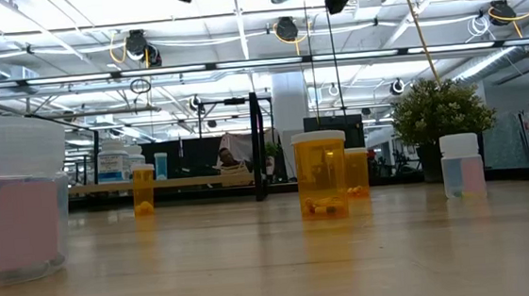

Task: Pick and place medicine bottles onto shelf by color
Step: Put the blue pill bottle aligned with the other blue pill bottle on the shelf

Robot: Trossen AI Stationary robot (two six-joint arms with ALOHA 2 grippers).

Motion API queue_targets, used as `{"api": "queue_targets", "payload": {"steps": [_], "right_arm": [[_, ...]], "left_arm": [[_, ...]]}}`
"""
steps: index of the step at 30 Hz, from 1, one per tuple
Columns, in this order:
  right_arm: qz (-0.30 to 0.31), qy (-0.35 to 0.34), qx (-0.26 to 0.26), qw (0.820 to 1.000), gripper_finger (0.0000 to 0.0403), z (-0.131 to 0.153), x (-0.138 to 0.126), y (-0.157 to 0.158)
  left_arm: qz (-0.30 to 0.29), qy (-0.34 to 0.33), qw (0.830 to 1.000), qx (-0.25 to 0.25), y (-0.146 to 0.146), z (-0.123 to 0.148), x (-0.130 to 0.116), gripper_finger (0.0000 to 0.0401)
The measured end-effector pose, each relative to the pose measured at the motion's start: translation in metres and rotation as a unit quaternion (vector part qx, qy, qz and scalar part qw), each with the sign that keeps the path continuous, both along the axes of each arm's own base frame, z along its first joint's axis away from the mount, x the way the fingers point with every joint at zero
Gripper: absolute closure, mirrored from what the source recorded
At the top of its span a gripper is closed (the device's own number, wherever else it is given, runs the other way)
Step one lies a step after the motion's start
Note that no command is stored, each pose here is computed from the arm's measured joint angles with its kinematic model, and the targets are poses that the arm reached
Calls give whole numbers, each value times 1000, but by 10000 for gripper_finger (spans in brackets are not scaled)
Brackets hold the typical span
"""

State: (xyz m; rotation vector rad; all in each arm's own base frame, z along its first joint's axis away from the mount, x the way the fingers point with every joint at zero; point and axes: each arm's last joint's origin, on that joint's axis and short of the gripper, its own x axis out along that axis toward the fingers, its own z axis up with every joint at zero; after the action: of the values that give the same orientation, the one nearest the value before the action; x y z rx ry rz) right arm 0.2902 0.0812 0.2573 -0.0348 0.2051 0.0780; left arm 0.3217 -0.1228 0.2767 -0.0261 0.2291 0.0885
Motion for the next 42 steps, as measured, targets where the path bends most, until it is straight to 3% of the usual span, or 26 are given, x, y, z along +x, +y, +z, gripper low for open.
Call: {"api": "queue_targets", "payload": {"steps": [6, 12, 22, 33, 42], "right_arm": [[0, 11, -7, 1000, 310, -2, 0, 0], [-6, 8, -9, 1000, 310, -1, 0, -3], [-15, 14, -10, 1000, 310, -2, 2, -9], [-26, 14, -10, 1000, 310, -3, 3, -16], [-27, 14, -11, 999, 310, -2, 3, -17]], "left_arm": [[19, -13, 999, 35, -5, 17, -18, 94], [22, -34, 997, 60, 0, 24, -16, 125], [12, -29, 998, 51, 19, 21, -6, 146], [1, -5, 999, 46, 32, 16, -1, 121], [8, 11, 999, 47, 37, 13, -1, 165]]}}
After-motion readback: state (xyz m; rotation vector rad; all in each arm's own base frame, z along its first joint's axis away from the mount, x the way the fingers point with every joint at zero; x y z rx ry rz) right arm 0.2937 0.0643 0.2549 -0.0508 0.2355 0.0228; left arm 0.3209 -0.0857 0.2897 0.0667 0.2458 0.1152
